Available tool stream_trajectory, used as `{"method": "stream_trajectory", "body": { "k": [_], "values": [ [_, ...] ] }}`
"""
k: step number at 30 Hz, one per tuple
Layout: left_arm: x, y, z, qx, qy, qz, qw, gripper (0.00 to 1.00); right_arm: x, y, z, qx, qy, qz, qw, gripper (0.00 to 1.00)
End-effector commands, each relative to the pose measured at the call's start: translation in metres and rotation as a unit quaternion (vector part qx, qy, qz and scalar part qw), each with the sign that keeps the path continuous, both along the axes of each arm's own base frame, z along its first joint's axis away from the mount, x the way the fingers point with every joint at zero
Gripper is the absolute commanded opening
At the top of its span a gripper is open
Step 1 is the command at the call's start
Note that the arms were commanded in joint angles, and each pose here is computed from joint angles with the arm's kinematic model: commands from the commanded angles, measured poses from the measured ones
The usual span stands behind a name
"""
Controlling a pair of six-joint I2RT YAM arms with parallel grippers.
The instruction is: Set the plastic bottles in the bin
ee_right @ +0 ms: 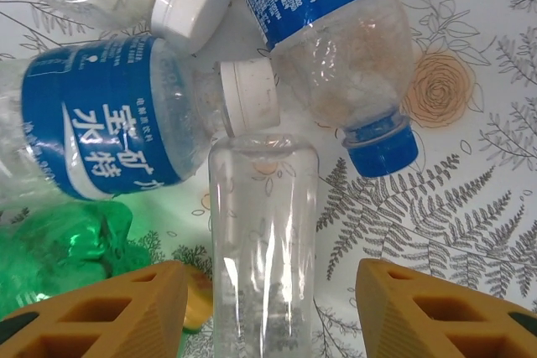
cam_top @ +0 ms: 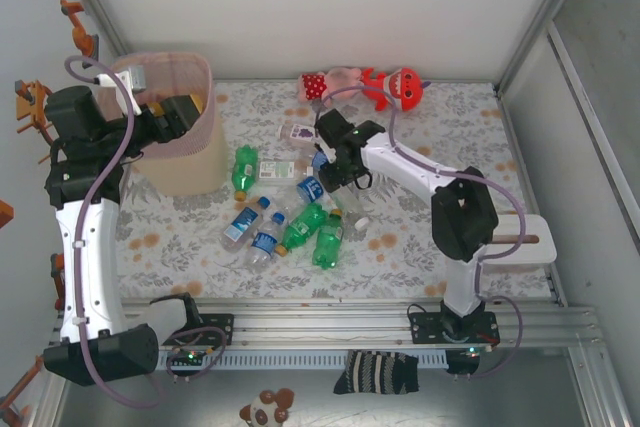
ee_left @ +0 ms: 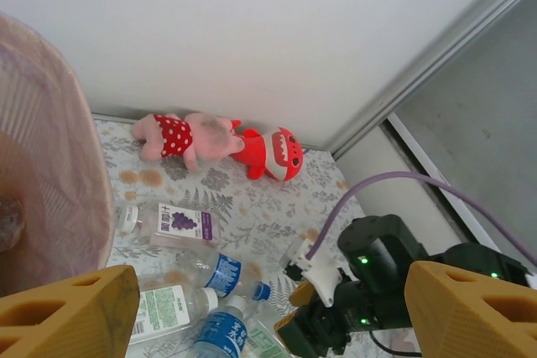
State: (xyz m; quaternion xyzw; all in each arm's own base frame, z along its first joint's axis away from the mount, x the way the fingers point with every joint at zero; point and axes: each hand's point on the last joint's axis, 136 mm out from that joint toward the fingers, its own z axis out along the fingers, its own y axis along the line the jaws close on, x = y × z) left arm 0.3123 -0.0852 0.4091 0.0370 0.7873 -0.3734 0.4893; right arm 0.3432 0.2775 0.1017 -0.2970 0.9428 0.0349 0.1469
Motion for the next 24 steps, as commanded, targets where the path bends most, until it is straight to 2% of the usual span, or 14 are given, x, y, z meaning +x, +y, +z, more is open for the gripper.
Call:
{"method": "stream_trajectory", "body": {
  "k": [1,14,21,24],
  "values": [
    [-0.006,-0.006,0.004,-0.007,-0.009,-0.014,1.0,0.82,0.004,0.001,-0.003,-0.022,-0.003,0.009,1.0,0.55],
    [-0.008,-0.013,0.004,-0.009,-0.01,-0.024,1.0,0.82,0.009,0.001,-0.041,-0.057,0.021,0.009,0.998,0.51],
    [-0.009,-0.019,0.006,-0.01,-0.012,-0.03,0.999,0.82,0.006,-0.002,-0.028,-0.059,0.008,0.005,0.998,0.4],
    [-0.011,-0.025,0.006,-0.01,-0.012,-0.04,0.999,0.82,0.004,-0.007,-0.017,-0.057,-0.004,-0.002,0.998,0.4]
  ]
}}
